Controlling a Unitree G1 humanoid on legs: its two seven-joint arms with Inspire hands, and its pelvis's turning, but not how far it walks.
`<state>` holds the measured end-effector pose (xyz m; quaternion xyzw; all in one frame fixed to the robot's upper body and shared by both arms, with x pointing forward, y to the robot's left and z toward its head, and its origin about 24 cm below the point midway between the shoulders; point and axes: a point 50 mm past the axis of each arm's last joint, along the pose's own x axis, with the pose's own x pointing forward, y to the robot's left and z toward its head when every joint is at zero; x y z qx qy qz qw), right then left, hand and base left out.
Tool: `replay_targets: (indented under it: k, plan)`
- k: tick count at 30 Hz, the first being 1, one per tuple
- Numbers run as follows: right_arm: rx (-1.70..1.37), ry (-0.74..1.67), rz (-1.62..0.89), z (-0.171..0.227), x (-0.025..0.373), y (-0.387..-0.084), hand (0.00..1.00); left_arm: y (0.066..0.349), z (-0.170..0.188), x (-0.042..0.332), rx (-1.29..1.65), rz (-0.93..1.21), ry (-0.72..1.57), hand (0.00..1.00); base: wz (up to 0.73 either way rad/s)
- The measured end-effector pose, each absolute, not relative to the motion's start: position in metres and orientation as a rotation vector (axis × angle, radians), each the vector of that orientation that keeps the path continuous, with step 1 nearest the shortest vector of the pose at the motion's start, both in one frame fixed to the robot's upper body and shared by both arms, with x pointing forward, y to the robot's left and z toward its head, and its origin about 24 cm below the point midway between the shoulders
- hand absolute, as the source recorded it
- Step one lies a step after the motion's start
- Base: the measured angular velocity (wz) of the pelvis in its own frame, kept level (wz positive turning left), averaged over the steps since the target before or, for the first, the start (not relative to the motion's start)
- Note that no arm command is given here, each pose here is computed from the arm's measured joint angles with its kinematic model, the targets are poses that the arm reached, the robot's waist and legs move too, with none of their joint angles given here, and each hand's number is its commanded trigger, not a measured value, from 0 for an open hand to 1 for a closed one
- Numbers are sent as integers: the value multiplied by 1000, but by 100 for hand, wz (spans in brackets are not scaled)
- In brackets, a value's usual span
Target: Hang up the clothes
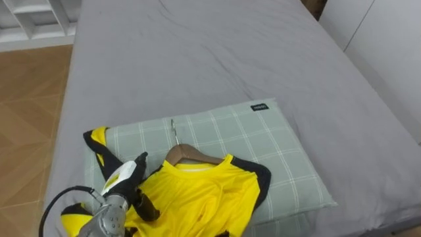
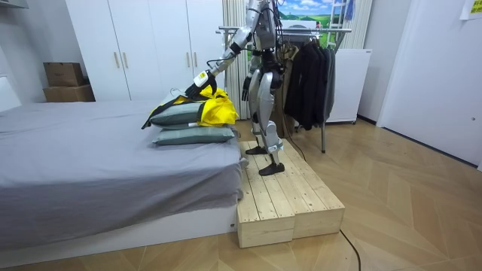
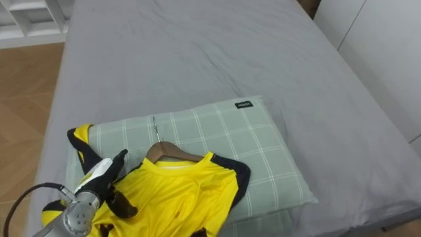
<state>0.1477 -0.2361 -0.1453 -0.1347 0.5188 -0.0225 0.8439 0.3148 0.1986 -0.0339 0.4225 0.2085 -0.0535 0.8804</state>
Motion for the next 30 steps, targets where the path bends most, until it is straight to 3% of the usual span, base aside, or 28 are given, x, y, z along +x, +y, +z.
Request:
replay_targets:
  k: [25, 28, 29, 30]
  plan:
    - [-270, 1092, -35, -143, 157, -232, 0, 193, -49, 306, 789, -162, 529, 0, 0]
    - [-254, 1096, -49, -144, 156, -232, 0, 194, -49, 305, 789, -161, 532, 19, -4]
    - [-252, 1096, -52, -144, 156, -231, 0, 194, -50, 305, 791, -158, 534, 31, -6]
    - [-252, 1096, -55, -144, 156, -231, 0, 194, -50, 305, 792, -155, 536, 50, -5]
